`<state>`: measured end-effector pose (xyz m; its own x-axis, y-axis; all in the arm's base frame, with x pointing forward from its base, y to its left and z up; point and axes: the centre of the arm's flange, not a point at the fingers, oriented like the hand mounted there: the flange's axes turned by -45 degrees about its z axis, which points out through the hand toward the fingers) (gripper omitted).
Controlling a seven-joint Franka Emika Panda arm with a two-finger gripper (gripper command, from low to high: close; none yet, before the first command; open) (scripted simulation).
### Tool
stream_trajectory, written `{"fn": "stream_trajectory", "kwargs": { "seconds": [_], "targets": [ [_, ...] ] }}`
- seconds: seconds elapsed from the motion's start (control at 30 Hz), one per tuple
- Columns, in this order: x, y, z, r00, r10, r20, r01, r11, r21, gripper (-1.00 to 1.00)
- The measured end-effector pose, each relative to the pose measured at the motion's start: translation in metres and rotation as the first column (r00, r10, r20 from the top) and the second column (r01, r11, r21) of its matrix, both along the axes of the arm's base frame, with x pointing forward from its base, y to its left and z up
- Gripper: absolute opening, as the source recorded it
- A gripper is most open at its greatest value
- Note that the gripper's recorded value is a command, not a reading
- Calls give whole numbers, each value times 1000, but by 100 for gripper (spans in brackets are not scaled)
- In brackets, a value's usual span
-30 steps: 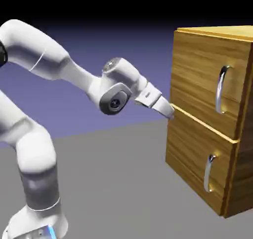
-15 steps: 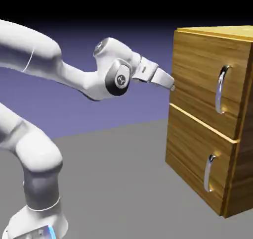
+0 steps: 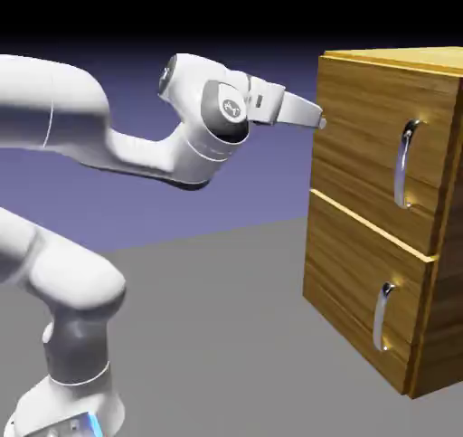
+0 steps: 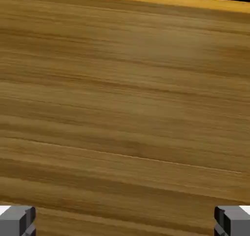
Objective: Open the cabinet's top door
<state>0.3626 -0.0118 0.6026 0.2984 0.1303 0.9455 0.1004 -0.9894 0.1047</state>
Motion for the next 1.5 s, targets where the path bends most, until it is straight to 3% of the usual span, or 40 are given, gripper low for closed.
{"fn": "stream_trajectory", "kwargs": {
  "seconds": [0.7, 1.13, 1.27, 1.3, 1.5],
  "targets": [
    [28, -88, -32, 973, -40, 229, 22, 996, 81, 100],
    [73, -134, -103, 953, -53, 298, 14, 991, 130, 100],
    [115, -132, -103, 953, -53, 298, 14, 991, 131, 100],
    [123, -131, -103, 953, -53, 298, 14, 991, 130, -100],
    [115, -128, -103, 952, -72, 298, 34, 991, 131, -100]
  ]
}}
